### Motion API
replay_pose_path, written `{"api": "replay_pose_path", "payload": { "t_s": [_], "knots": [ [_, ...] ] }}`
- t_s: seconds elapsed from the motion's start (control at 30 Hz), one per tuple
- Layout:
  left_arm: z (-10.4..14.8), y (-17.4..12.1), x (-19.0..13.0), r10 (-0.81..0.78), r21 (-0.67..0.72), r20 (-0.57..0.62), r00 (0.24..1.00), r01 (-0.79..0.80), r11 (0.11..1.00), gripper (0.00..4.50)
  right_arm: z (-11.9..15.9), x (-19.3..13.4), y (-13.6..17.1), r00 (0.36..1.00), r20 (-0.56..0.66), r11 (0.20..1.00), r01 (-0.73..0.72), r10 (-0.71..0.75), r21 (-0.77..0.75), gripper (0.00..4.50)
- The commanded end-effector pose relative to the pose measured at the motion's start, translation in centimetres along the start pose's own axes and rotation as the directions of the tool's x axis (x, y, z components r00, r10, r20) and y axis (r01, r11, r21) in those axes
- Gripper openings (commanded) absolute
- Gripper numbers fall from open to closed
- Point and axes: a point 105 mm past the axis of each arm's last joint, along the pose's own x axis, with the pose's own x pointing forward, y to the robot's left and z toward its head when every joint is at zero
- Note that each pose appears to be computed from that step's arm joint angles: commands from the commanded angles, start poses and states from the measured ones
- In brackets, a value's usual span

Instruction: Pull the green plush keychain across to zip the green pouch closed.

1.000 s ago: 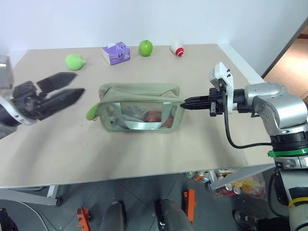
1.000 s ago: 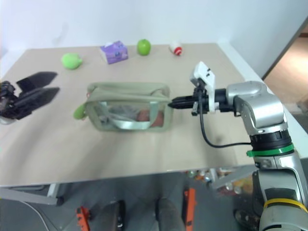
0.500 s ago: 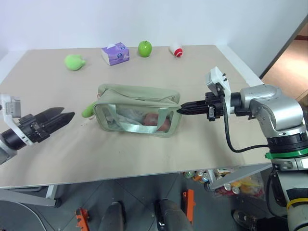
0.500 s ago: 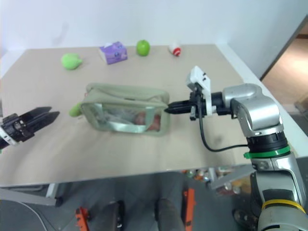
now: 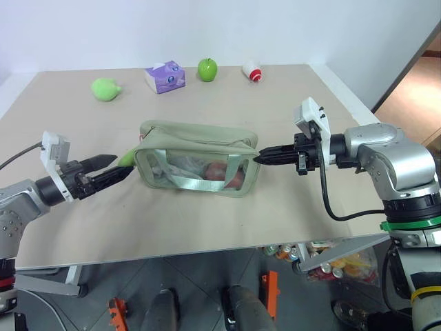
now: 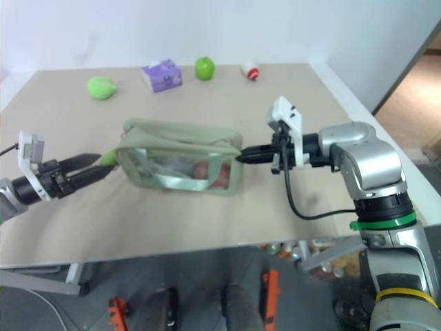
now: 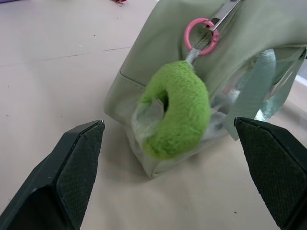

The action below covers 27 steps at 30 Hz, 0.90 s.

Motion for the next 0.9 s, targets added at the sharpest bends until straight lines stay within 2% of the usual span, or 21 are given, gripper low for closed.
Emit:
{"api": "replay_pose_path", "payload": {
  "t_s": [0.03, 0.2, 0.7, 0.9],
  "knots": [
    [1.4, 0.6, -1.0, 0.023, 0.055, 0.015, 1.0, -0.023, 0.998, 4.5, 0.7, -0.6, 0.2, 1.0, 0.013, 0.999, 0.019, -0.019, -0.027, 0.03],
    [1.2, 0.7, -1.1, 0.018, 0.065, -0.005, 1.0, -0.017, 0.998, 4.5, 0.6, -0.7, 0.1, 1.0, 0.011, 0.999, 0.023, -0.023, -0.026, 0.03],
    [0.7, 0.5, 2.1, -0.023, 0.1, -0.014, 1.0, 0.025, 0.995, 4.5, 0.8, -0.9, 0.0, 0.999, 0.01, 0.999, 0.036, -0.036, -0.026, 0.03],
    [1.4, 1.0, 2.1, -0.009, 0.112, 0.007, 1.0, 0.008, 0.994, 4.5, 0.7, -1.0, 0.1, 0.999, 0.005, 0.999, 0.041, -0.041, -0.021, 0.03]
  ]
}}
